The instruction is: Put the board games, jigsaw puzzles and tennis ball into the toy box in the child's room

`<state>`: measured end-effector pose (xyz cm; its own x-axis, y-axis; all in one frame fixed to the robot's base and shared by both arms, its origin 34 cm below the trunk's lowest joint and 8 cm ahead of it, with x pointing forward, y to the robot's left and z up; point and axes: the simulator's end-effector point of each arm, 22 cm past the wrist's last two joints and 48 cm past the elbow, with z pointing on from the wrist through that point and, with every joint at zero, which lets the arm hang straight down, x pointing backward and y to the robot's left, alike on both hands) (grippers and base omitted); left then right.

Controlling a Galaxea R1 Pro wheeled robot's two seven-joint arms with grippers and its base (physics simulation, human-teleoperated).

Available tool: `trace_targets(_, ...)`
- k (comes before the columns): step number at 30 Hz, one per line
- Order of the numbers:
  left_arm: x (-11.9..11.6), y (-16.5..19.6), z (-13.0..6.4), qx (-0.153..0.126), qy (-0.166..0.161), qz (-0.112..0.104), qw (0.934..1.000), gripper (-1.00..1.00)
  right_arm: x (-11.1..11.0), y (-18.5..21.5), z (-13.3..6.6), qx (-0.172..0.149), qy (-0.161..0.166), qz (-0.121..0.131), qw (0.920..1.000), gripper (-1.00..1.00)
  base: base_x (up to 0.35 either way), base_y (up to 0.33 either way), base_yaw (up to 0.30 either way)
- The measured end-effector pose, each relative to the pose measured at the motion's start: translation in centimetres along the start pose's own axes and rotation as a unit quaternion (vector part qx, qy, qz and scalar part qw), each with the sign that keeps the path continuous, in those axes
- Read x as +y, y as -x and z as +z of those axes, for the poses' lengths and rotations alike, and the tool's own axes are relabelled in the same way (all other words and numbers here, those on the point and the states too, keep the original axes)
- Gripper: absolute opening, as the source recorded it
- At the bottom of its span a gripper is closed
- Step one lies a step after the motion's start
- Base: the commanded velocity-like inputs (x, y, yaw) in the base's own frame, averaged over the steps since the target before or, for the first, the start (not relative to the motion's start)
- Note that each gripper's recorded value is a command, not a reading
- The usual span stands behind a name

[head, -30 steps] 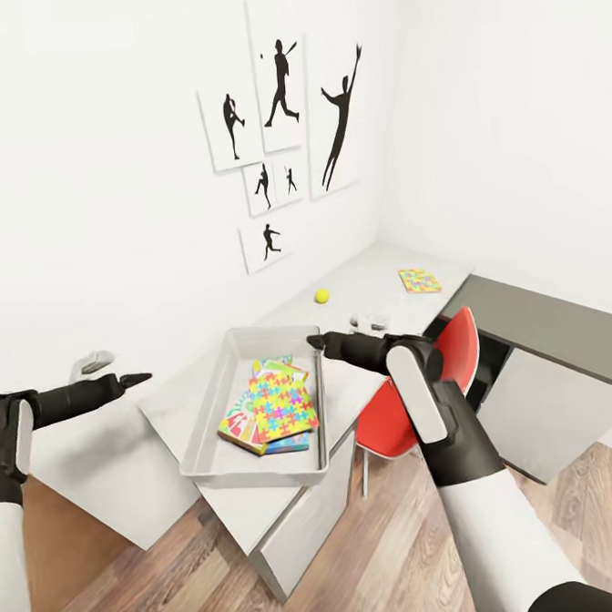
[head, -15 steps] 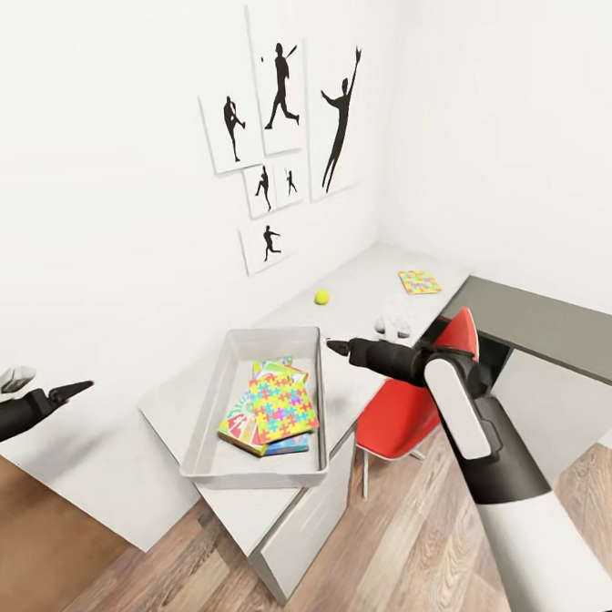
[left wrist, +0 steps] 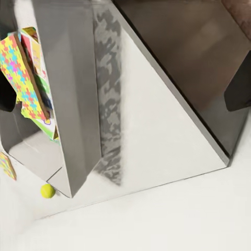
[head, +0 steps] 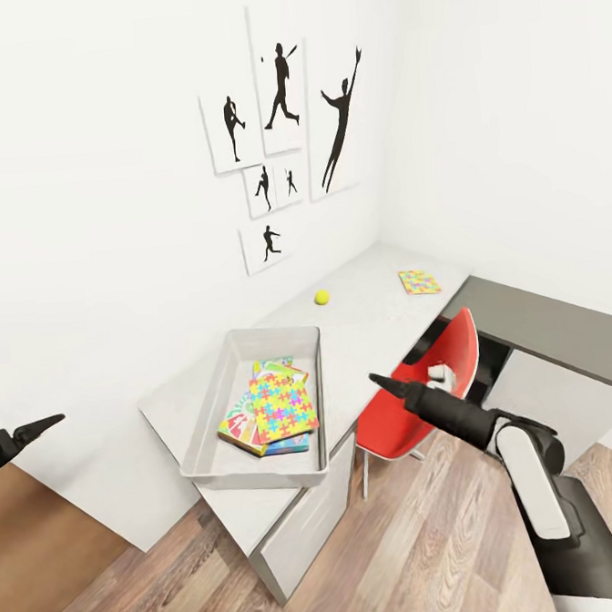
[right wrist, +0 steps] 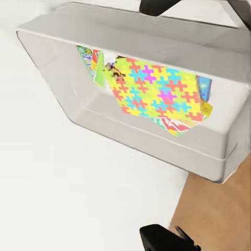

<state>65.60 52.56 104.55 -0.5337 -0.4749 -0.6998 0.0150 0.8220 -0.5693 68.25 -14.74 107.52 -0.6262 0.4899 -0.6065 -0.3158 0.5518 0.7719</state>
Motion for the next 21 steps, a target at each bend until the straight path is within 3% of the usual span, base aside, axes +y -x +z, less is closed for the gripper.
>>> trace_targets(2,0.5,-1.3,-0.5,0.007,-0.003,-0.004,1.0,1.0,-0.4,-0.3,-1.9,-0.022,0.022,0.012,0.9994,1.0,0.0,0.0,0.0)
trace_targets(7,1.1,-4.3,-1.1,0.023,-0.018,-0.01,0.9995,1.0,-1.5,-1.9,-4.7,-0.046,0.038,0.026,0.9979,1.0,0.0,0.0,0.0)
trace_targets(21,0.3,-4.6,-2.2,0.013,-0.053,-0.009,0.9985,1.0,-2.2,-2.7,-6.0,-0.058,0.037,0.028,0.9972,1.0,0.0,0.0,0.0)
